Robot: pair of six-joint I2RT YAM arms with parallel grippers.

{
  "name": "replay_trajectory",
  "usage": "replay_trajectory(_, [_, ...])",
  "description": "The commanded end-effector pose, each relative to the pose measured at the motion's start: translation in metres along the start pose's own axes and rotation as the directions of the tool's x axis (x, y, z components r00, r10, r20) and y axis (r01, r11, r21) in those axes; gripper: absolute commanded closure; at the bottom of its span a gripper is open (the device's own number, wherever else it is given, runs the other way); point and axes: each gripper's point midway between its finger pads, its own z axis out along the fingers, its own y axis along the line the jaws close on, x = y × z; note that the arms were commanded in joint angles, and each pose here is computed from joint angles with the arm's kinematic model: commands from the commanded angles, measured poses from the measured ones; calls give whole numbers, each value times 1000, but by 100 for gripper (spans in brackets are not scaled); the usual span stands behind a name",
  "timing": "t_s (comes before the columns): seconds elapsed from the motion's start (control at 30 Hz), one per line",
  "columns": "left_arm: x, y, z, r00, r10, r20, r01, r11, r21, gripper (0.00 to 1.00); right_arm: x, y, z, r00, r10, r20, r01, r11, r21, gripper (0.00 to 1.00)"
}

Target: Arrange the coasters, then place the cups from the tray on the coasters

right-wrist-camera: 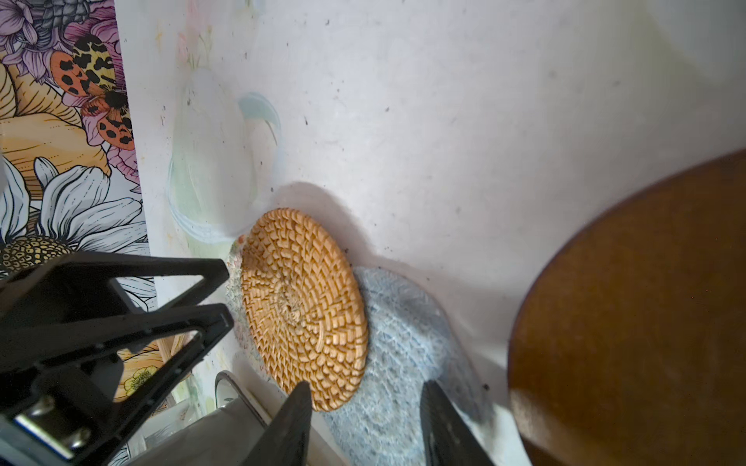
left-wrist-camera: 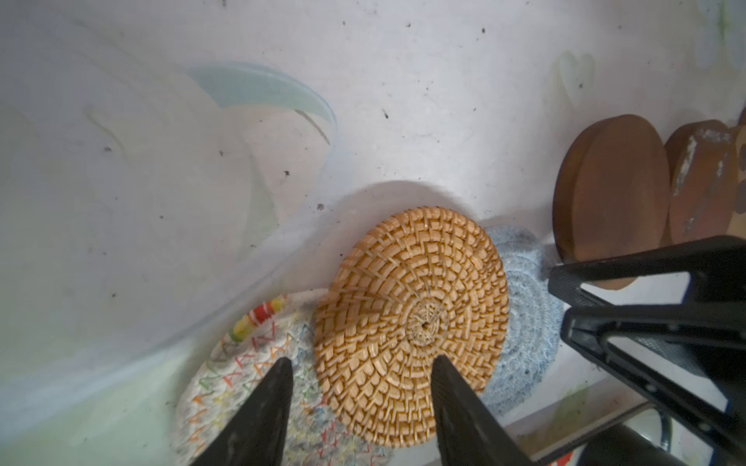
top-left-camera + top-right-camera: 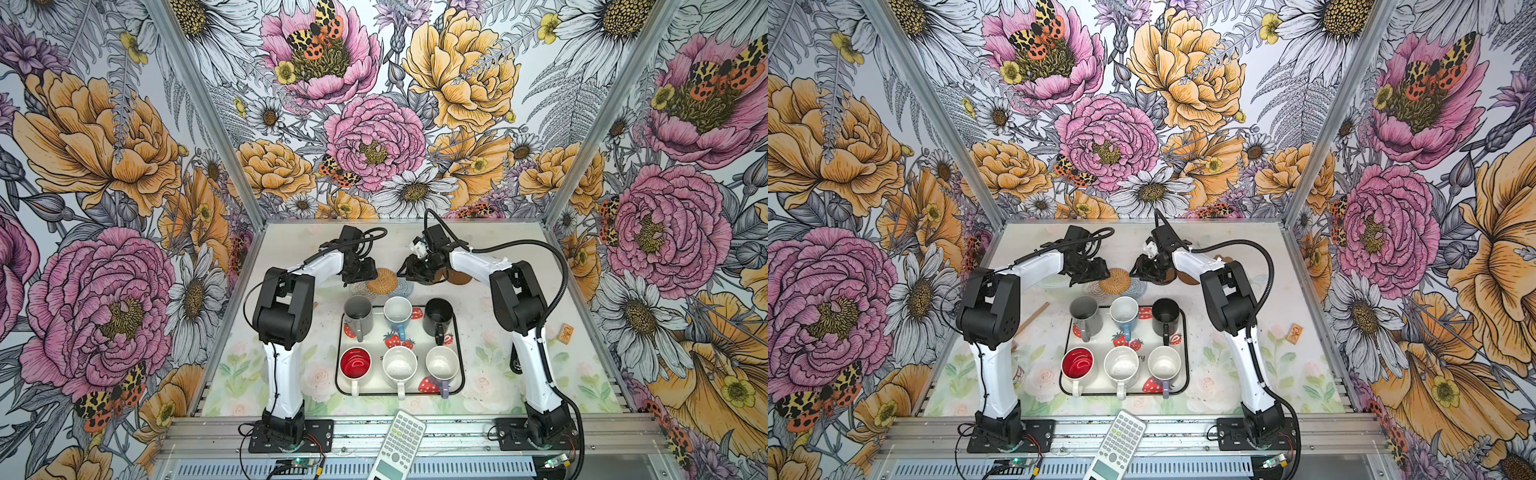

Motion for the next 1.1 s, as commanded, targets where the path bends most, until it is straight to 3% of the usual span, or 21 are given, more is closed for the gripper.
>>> replay_trajectory(0.0, [-2, 1, 11, 999, -47, 0, 47, 997, 56, 44, -2, 8, 11, 1000, -2, -11, 2, 1000, -30, 54])
replay_trajectory(0.4, [-3, -10, 26, 991, -133, 8, 128, 969, 211, 54, -7, 16, 26, 1000, 15, -22, -16, 998, -58, 57])
replay_trajectory(1.07, [-22, -44, 9, 982, -176, 66, 136, 909, 394, 91, -25, 43, 30, 1000, 1, -1, -1, 993, -121, 66])
